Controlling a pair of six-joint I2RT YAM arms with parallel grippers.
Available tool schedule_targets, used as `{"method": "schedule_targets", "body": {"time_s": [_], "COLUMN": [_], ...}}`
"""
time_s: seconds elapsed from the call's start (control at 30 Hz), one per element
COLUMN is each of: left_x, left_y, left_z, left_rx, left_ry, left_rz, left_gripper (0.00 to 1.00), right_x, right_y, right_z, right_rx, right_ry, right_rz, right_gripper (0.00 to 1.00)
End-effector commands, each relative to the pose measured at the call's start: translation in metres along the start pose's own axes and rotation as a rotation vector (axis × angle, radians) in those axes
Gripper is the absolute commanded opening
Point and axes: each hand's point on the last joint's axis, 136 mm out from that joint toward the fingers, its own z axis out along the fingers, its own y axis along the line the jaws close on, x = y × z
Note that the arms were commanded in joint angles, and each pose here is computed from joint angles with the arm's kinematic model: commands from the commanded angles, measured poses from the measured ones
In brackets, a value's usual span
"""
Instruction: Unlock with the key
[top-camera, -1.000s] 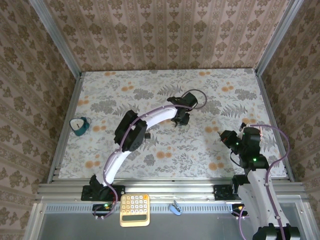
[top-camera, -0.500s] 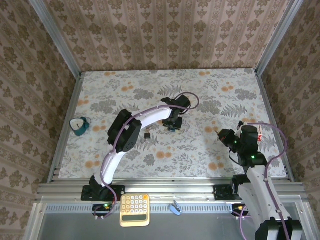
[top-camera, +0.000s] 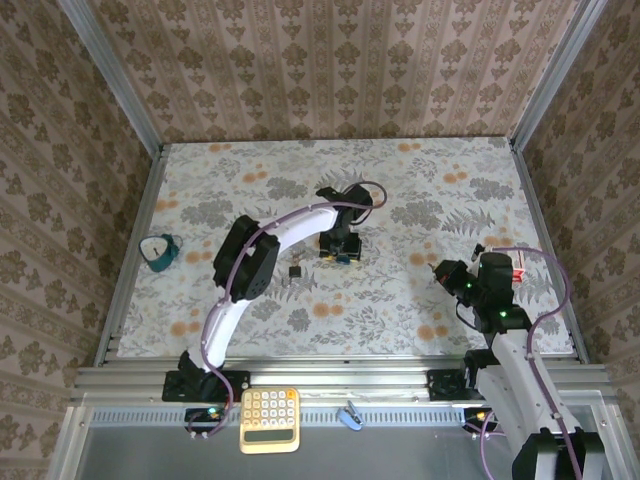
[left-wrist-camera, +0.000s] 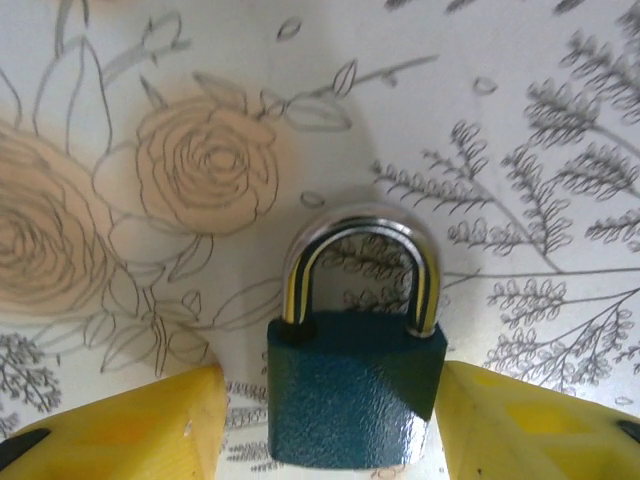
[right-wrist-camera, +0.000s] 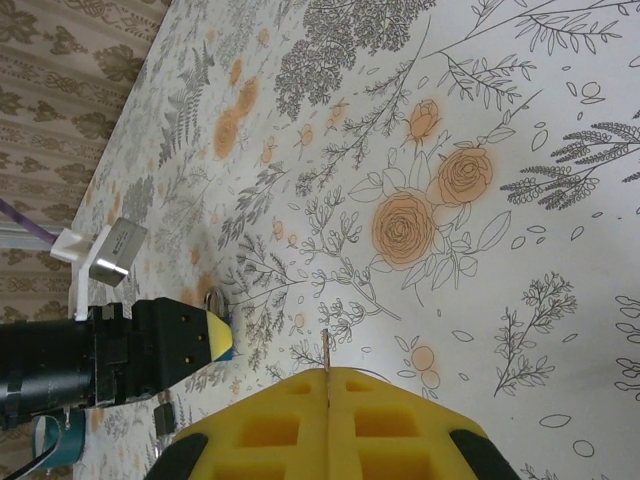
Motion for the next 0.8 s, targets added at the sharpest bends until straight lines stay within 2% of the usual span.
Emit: {"method": "schedule_targets", "body": {"time_s": [0.0,0.07,0.27,0.5,0.67,0.77], "left_x": [0.022,0.021,0.011,0.000,0.008,0.017], "left_y": [0.003,0.006,0.011,0.003,-0.001,-0.001], "left_z": [0.006,0.007,0.010,0.010,0.025,0.036], "left_rx": [-0.012,-0.035,-0.084,-0.171,-0.192,-0.151], "left_ry": [0.143,0.158,0.111,0.059,0.103,0.149], "left_rz": [-0.070,-0.077,-0.081,-0.008,0.008,-0.022], "left_gripper": [0.58,0.58,0.58,0.57,0.51,0.44], "right_x": [0.001,0.000,0.000,0.002,0.003,0.003], "right_y": [0.003,0.003,0.003,0.000,-0.001,-0.002], "right_z": [0.001,0.002,0.002,0.002,0.002,0.002], "right_rx": [-0.020,-0.019,-0.022,-0.015,-0.011,-0.009], "right_ry": [-0.003,-0.004,-0.004,-0.004,-0.002,-0.002], "right_rz": [0.002,0.002,0.001,0.000,0.002,0.002], "right_gripper": [0.00,0.00,0.00,0.00,0.00,0.00]}}
